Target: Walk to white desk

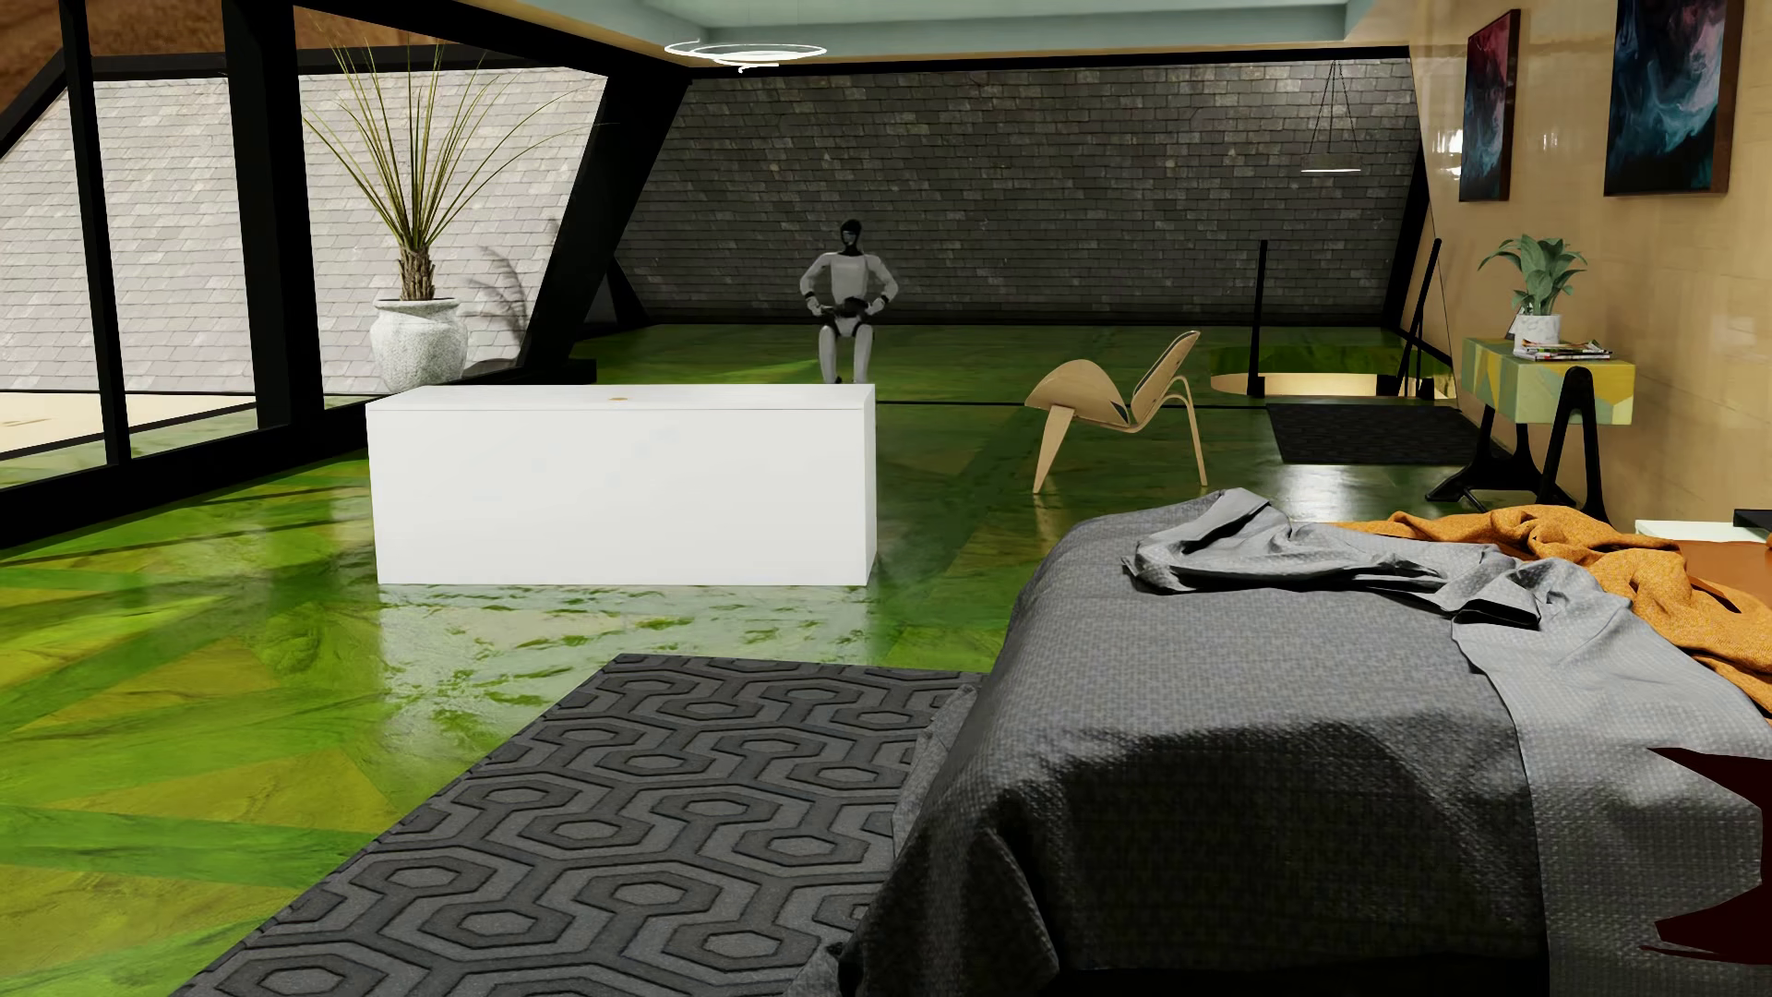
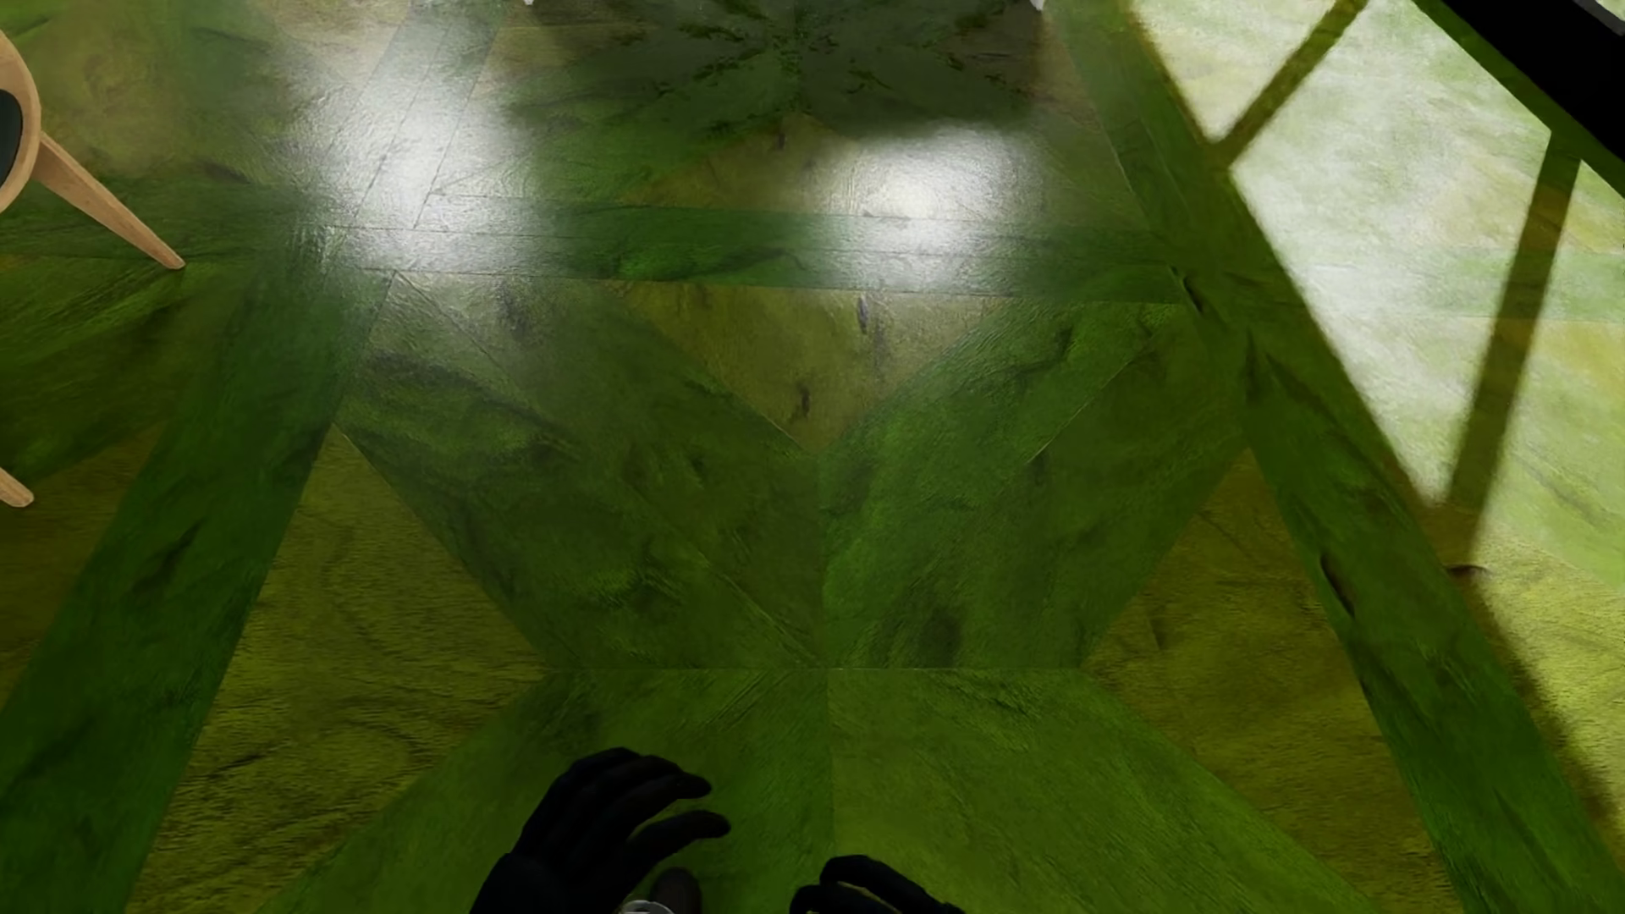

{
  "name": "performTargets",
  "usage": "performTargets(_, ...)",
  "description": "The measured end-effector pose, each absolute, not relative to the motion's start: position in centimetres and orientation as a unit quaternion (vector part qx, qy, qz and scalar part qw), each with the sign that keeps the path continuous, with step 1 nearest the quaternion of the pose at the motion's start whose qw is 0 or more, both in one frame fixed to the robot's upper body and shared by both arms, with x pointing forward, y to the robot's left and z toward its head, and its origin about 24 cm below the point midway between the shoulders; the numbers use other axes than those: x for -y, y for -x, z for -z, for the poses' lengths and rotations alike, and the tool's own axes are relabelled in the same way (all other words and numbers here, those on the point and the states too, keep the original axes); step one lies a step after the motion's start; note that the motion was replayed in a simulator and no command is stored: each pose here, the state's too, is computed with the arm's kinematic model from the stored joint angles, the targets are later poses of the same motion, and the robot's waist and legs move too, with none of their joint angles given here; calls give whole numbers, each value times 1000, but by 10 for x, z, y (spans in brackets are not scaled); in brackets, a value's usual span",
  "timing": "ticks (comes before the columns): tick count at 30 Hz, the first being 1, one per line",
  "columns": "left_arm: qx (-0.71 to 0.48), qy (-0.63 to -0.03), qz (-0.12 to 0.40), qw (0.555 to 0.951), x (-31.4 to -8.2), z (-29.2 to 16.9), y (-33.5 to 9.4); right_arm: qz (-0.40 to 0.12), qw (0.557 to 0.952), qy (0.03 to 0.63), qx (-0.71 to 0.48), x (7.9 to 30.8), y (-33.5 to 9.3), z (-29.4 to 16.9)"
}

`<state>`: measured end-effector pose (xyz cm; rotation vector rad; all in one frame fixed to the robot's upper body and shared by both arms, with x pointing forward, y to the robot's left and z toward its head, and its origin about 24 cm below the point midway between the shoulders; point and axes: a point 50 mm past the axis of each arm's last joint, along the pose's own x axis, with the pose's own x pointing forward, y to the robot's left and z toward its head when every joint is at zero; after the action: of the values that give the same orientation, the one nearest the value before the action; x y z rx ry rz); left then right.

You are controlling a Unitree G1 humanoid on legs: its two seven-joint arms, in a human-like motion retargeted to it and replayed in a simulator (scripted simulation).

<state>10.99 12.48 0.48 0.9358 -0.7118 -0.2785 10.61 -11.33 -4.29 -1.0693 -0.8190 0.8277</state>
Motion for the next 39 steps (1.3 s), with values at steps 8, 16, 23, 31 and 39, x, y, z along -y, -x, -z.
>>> performTargets(8,310,-428,119,841,-120,3,-103,-453,645,490,373,129,-104,44)
performTargets(16,267,-427,168,848,-118,20,-92,-393,650,521,389,131,-110,37)
performTargets(23,247,-426,177,852,-124,25,-92,-347,665,538,385,127,-116,32)
performTargets(31,237,-491,255,798,-152,40,-86,-349,684,483,422,107,-113,28)
performTargets(39,288,-499,212,789,-150,20,-99,-368,702,450,412,97,-100,33)
